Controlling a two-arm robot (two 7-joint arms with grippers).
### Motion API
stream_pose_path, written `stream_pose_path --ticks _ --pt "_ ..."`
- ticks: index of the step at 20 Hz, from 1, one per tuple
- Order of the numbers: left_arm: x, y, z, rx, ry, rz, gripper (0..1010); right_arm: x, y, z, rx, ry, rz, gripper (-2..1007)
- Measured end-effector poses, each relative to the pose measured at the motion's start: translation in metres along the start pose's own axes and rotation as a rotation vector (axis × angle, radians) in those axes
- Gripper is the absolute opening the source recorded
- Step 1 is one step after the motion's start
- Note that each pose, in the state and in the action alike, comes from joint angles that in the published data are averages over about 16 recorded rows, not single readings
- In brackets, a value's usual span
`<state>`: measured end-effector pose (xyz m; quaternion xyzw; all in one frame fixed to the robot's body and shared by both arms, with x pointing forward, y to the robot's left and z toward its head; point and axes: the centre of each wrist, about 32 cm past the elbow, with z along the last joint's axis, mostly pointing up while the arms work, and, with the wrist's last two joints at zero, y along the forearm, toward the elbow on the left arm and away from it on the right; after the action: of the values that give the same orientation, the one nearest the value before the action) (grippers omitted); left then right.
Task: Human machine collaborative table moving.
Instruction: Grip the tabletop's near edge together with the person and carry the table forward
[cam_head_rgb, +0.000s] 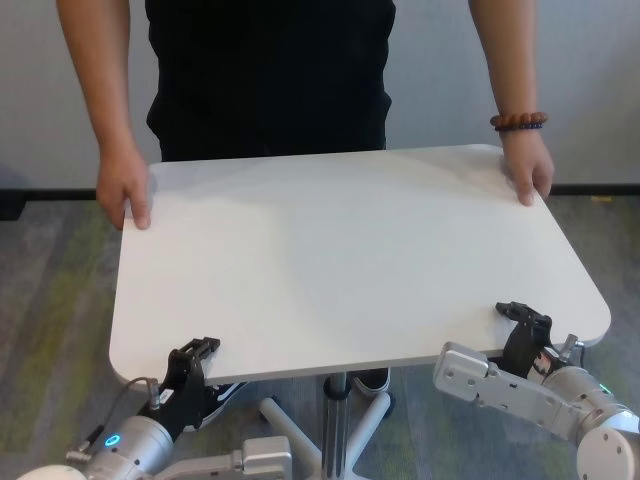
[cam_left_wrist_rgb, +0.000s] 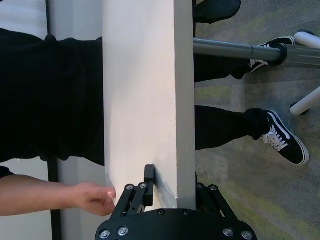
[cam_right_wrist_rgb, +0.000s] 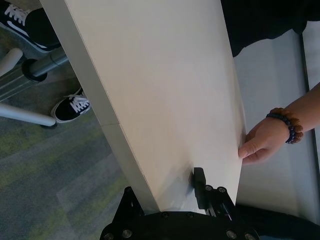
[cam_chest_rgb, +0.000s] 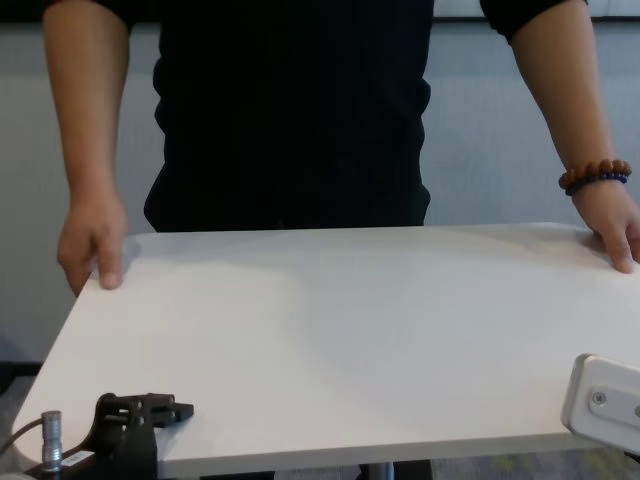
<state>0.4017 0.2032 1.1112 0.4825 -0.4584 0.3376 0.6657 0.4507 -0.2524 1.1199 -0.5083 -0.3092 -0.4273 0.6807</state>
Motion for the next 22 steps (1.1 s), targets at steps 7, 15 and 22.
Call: stream_pose_path --ticks 7,15,22 --pt "0.0004 0.0001 -0.0003 -0.004 0.004 -0.004 384 -0.0001 -0.0001 -0.0001 0.0 0.0 0.0 444" --pt "0.0038 0.0007 -0.0031 -0.014 0.027 -0.009 385 -0.0002 -0.0009 0.0007 0.008 -0.008 -0.008 443" --pt "0.0098 0.0019 -0.0054 -0.021 0.037 0.007 385 0.0001 -0.0025 0.0022 0.018 -0.026 -0.021 441"
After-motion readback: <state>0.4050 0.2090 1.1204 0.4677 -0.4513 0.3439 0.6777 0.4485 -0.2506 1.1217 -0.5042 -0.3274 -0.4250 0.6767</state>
